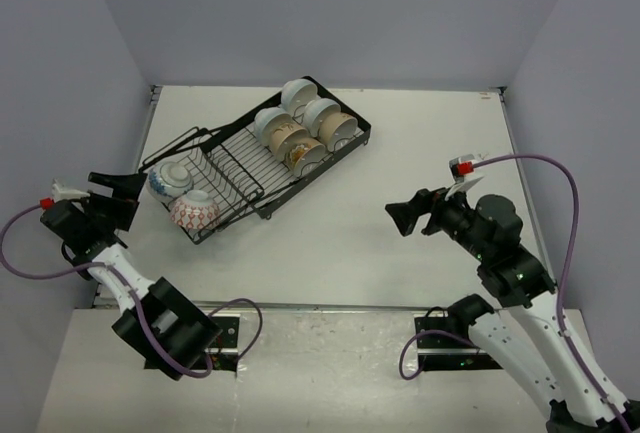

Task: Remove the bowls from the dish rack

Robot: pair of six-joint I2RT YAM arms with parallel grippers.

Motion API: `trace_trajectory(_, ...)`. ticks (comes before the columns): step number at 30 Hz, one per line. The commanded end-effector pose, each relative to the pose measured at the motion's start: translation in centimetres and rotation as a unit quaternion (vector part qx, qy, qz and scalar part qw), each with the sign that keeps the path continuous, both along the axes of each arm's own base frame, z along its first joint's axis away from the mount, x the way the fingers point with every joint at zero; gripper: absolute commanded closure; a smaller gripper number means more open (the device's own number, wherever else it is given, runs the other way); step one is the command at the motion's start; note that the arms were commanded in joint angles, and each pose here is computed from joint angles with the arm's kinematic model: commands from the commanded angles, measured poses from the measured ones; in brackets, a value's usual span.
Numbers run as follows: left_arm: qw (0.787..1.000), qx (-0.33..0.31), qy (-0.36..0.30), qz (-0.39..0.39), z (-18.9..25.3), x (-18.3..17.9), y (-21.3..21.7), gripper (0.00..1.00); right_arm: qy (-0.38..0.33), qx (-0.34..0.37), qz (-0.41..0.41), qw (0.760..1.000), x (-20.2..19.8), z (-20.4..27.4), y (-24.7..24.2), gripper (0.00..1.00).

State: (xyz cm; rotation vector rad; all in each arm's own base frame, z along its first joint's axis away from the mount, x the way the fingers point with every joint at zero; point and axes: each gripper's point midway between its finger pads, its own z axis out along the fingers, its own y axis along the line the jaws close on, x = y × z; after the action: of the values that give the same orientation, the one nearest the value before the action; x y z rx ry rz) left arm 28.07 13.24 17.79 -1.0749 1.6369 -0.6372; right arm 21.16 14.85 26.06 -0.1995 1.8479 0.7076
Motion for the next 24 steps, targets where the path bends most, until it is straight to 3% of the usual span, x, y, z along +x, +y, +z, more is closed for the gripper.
trace_trajectory(1, 0.998, 0.0, -0.046, -0.053, 0.7, 1.0, -1.2, 0.0, -0.006, 0.003, 0.013, 1.0, 0.1, 0.1, 0.6, 0.01)
trace_trajectory(24, 0.99, -0.009, -0.087, -0.114, 1.5, 2.6, -3.3, 0.02, 0.0, -0.003, 0.036, 0.999, 0.2, -0.1, 1.4, 0.01)
